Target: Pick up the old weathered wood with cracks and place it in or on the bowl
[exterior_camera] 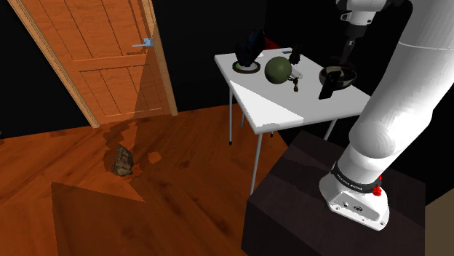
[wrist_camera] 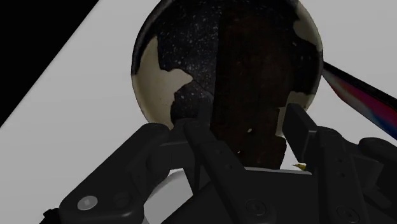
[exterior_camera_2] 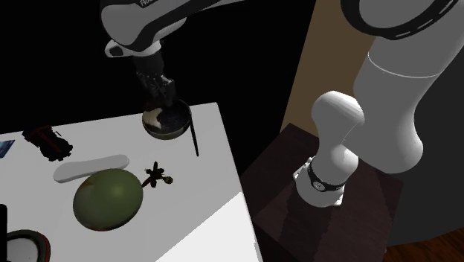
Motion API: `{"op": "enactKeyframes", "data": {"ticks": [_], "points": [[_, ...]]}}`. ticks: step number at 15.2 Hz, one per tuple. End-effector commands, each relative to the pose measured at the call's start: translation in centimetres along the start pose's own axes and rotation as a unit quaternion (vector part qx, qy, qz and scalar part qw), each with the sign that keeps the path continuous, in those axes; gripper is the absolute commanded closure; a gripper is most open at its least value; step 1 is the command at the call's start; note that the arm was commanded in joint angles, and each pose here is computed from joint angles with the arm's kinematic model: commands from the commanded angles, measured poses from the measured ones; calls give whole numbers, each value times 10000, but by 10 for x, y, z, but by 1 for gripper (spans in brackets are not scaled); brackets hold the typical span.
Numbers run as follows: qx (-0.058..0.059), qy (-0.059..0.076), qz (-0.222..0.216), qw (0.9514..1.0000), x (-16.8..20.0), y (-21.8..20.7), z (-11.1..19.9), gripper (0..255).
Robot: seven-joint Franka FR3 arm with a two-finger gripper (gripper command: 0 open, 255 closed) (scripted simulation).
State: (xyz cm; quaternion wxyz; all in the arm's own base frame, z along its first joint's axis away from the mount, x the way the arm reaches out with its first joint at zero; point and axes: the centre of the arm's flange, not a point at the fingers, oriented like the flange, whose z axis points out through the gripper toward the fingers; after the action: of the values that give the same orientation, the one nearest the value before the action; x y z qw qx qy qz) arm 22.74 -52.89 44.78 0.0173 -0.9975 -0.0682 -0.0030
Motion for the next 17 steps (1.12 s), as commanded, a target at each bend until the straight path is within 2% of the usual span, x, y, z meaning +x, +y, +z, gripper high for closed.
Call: {"op": "enactKeyframes", "data": {"ticks": [1, 7, 15, 16, 17], "points": [[-3, 1, 0, 10000, 0, 1, 12, 255], [-3, 1, 0, 10000, 0, 2, 46, 255], [-3, 1, 0, 10000, 0, 2, 46, 255], [-3, 1, 0, 10000, 0, 2, 46, 0], [-3, 1, 0, 10000, 0, 2, 46, 0]]}}
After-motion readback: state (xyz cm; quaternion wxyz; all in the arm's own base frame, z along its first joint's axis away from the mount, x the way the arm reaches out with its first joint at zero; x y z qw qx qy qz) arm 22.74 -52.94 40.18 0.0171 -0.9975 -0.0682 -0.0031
